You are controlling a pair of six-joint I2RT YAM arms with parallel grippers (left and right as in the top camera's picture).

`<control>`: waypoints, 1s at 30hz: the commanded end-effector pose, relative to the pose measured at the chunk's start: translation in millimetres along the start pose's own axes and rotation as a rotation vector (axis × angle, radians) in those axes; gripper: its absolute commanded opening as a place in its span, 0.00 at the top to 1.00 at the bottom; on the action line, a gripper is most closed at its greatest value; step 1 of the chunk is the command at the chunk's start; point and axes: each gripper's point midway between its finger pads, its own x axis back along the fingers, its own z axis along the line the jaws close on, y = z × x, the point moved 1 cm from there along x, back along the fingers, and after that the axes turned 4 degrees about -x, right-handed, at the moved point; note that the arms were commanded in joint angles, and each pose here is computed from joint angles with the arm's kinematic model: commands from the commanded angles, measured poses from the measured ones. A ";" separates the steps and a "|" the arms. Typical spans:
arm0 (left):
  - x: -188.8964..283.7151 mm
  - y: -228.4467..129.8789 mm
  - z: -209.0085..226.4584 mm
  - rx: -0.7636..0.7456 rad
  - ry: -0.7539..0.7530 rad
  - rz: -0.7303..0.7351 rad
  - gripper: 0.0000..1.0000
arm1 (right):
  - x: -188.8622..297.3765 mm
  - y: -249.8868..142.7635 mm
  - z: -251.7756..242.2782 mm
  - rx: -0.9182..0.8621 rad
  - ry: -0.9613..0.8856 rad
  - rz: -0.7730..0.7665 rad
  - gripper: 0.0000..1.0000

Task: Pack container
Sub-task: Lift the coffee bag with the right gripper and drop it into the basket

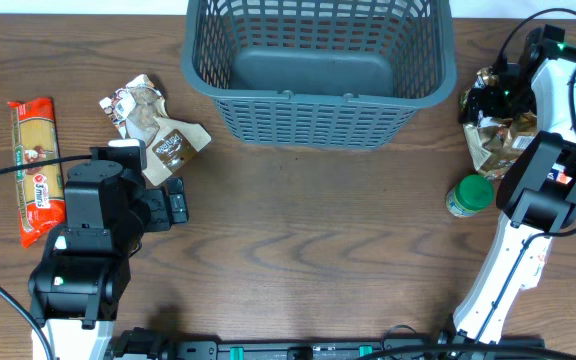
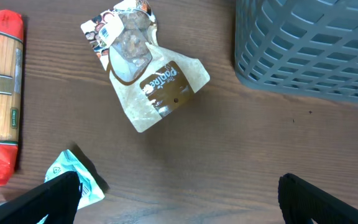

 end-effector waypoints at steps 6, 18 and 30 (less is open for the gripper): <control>4.0 7.5 0.4 -0.020 0.008 -0.020 0.01 | -82.6 -38.5 15.8 -0.021 0.048 0.189 0.04; 4.0 7.5 0.4 -0.020 0.008 -0.020 0.02 | -82.2 -40.0 16.3 -0.020 0.049 0.196 0.99; 4.0 7.5 0.4 -0.020 0.008 -0.020 0.02 | -58.9 -34.6 16.4 -0.056 0.042 0.169 0.99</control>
